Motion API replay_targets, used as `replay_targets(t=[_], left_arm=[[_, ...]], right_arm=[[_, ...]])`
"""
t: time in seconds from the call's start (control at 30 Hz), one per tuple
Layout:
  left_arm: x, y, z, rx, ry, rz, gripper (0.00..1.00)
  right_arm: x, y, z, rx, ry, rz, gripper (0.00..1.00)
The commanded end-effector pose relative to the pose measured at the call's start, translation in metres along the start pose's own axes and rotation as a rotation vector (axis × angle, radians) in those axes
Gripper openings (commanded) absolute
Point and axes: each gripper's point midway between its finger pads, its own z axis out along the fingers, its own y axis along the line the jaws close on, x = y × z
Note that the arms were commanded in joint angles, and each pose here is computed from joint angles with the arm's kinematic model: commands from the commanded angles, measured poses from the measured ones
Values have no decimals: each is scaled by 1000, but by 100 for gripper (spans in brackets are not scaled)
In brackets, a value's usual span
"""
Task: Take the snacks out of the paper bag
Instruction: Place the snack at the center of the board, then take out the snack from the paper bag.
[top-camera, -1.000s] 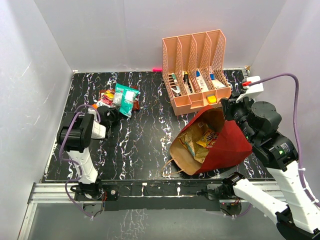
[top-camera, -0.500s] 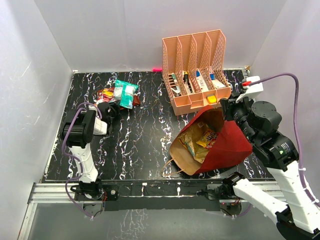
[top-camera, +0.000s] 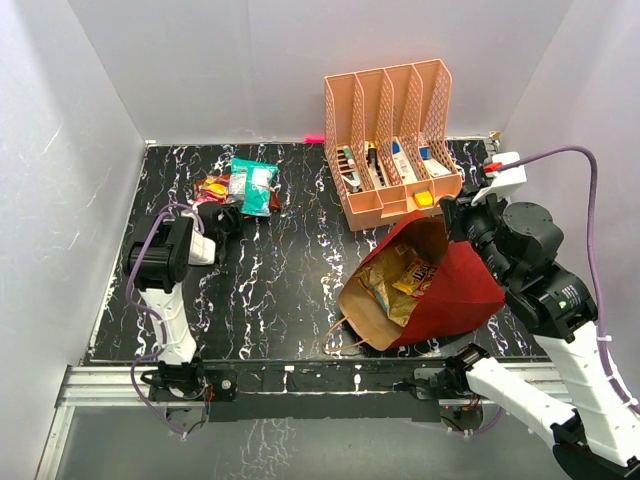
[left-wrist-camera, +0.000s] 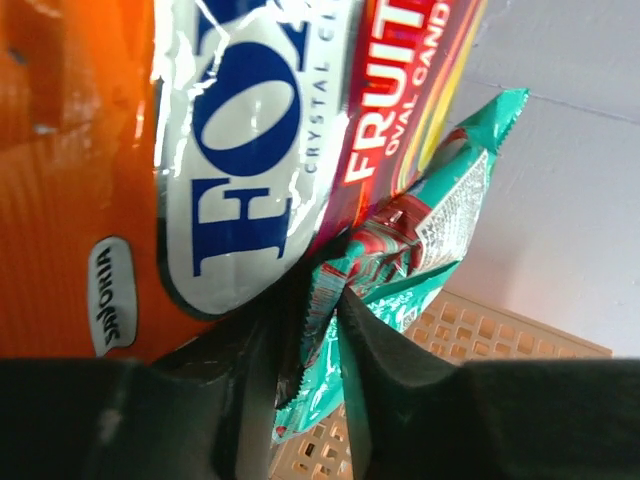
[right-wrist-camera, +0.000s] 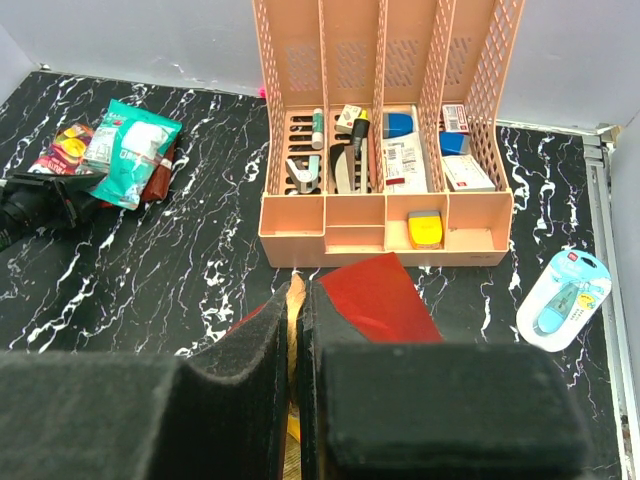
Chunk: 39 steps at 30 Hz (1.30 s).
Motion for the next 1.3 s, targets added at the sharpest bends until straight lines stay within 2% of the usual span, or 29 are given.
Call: replay_targets(t=[0.0,0.07,0.23,0.3,0.37,0.5,0.6,0.73,0.83,0.93,1.0,1.07,1.27], left_arm=[[-6,-1,-14,-44,2,25,32],[-5,-12,-21,-32,16,43,40],[-3,-31,-48,-62,52,114,75],[-3,-27,-60,-103,73,119,89],[-5,-22,-72,-156,89,138,97],[0,-12,-104,-246,169,188,98],[9,-30,-127,-176,236,368,98],[37,-66,-167,35,376,665,95],[85,-77,-213,202,502,956,91],[136,-81,-273,400,561,1186,88],[157,-86,-312,531,577,1220,86],[175,-82,-336,593,628,1211,81],[240,-47,-363,505,746,1191,72]], right_arm=[[-58,1,-16,-17,-196,50,7],[-58,1,-17,-18,-198,50,7],[-58,3,-17,-27,-199,51,7],[-60,3,-18,-31,-206,54,7],[-61,4,-18,-36,-211,55,7],[-64,7,-20,-52,-218,59,7],[-65,12,-20,-79,-220,59,7],[-63,23,-19,-139,-209,58,7],[-59,29,-18,-169,-197,67,7],[-57,30,-17,-173,-193,77,7],[-58,30,-17,-175,-197,82,7],[-59,30,-17,-175,-199,87,7],[-62,30,-15,-169,-205,96,7]])
